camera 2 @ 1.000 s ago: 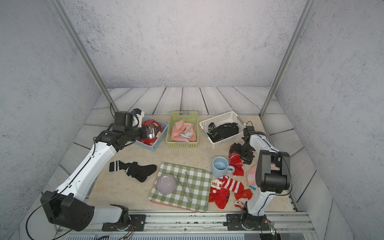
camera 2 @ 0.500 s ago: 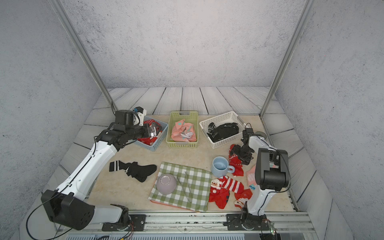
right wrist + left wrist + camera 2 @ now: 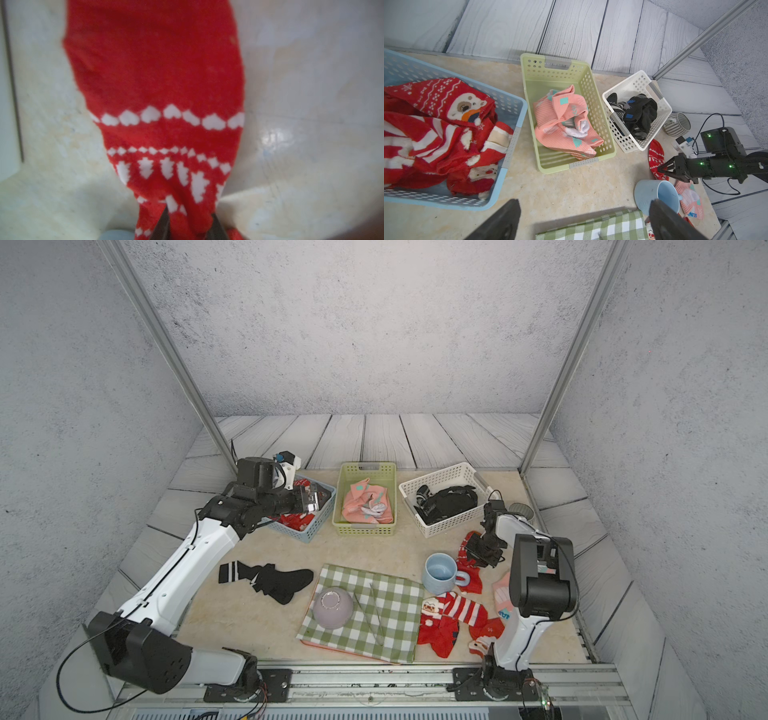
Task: Sort the socks into the basket by color
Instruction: Pick up the sock from the center of the board.
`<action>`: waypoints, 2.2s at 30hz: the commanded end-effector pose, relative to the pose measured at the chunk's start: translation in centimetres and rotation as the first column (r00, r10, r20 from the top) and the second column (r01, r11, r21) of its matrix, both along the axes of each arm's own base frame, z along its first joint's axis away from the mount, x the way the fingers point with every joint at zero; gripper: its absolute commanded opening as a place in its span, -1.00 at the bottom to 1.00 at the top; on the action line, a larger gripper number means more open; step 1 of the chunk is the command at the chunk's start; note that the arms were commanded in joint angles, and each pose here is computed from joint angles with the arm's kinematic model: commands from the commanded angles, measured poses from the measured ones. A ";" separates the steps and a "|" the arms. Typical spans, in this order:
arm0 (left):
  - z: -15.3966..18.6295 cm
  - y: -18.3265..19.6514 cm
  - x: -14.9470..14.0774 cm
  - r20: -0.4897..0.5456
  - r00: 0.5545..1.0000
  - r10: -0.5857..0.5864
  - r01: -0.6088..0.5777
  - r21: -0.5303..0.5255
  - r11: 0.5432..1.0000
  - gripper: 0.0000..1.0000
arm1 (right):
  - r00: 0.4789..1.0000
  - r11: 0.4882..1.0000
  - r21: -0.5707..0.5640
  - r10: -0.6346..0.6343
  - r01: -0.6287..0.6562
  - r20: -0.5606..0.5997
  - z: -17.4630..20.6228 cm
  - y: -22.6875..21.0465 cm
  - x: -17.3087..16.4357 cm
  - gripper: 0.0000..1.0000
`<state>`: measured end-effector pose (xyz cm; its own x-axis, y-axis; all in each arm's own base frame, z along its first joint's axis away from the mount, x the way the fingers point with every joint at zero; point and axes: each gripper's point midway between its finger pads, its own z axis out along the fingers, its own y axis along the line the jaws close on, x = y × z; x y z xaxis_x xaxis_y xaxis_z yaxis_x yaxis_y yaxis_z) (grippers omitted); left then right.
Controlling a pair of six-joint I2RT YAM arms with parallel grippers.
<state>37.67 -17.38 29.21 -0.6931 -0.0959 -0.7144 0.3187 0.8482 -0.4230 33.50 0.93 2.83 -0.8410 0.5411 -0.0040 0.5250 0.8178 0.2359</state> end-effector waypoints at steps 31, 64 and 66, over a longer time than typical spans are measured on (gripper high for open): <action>5.8 -16.9 -3.5 0.419 0.739 -0.527 0.544 0.091 0.834 1.00 | 0.750 0.909 0.068 0.295 -0.411 0.592 26.8 12.6 4.6 -1.00; 2.6 -24.9 -3.4 0.382 0.742 -0.551 0.592 0.014 0.806 -1.00 | 0.607 0.762 0.136 0.381 -0.633 0.697 30.2 19.2 0.5 -0.62; 2.7 -24.2 -3.2 0.384 0.753 -0.535 0.568 0.032 0.822 -1.00 | 0.599 0.763 0.125 0.384 -0.635 0.703 30.6 19.1 0.5 -0.26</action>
<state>34.28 -42.45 30.43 -0.3741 0.1611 -0.9133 0.8682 0.4069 -0.2839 35.14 19.84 32.11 -0.8613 0.1159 -0.4947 -0.2737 0.7145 0.6438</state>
